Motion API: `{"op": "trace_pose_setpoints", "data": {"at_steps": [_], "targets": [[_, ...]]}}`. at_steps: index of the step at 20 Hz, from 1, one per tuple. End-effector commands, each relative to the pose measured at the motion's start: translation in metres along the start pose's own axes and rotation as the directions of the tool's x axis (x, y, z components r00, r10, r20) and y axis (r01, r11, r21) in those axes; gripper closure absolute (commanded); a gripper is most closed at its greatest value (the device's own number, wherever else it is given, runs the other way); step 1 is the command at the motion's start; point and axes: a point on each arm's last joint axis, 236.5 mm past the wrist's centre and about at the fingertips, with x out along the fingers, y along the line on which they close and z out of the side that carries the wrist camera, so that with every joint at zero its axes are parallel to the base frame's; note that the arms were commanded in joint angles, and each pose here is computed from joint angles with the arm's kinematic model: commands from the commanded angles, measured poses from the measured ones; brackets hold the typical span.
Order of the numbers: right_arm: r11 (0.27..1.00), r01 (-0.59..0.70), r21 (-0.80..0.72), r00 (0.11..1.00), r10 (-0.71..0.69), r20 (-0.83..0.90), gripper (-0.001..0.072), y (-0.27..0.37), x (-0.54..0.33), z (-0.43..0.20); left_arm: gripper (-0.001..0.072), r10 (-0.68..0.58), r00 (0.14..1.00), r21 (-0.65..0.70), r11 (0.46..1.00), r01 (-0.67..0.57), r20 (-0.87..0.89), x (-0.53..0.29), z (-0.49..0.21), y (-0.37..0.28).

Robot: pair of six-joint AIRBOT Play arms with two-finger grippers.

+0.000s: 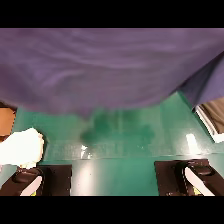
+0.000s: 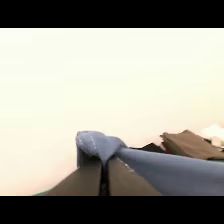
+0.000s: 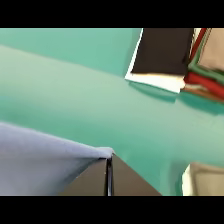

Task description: Fold the shirts.

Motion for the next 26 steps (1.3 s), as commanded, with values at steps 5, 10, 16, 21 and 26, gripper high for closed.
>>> {"op": "trace_pose_setpoints", "data": {"at_steps": [5, 10, 16, 21, 26], "targets": [[0.990, -0.021, 0.140, 0.880, 0.085, -0.468, 0.0698, -0.011, 0.093, -0.101, 0.0685, -0.035, 0.834, -0.075, 0.997, -0.008, -0.551, 0.128, -0.205, 0.031], [0.975, 0.003, 0.221, 0.688, 0.158, -0.708, 0.0698, -0.025, 0.206, -0.216, 0.0684, -0.126, 0.534, -0.172, 0.984, -0.037, -0.836, 0.199, -0.425, 0.040], [0.973, 0.028, 0.231, 0.723, 0.140, -0.676, 0.0689, -0.046, 0.289, -0.212, 0.0496, -0.144, 0.414, -0.194, 0.978, -0.080, -0.899, 0.209, -0.515, 0.046], [0.980, 0.000, 0.197, 0.776, 0.124, -0.618, 0.0316, -0.050, 0.280, -0.161, 0.0161, -0.121, 0.359, -0.214, 0.949, -0.231, -0.925, 0.167, -0.480, 0.087], [0.982, -0.016, 0.188, 0.785, 0.129, -0.606, 0.0327, -0.036, 0.238, -0.169, 0.0162, -0.158, 0.198, -0.217, 0.919, -0.329, -0.968, 0.073, -0.507, 0.079]]}}
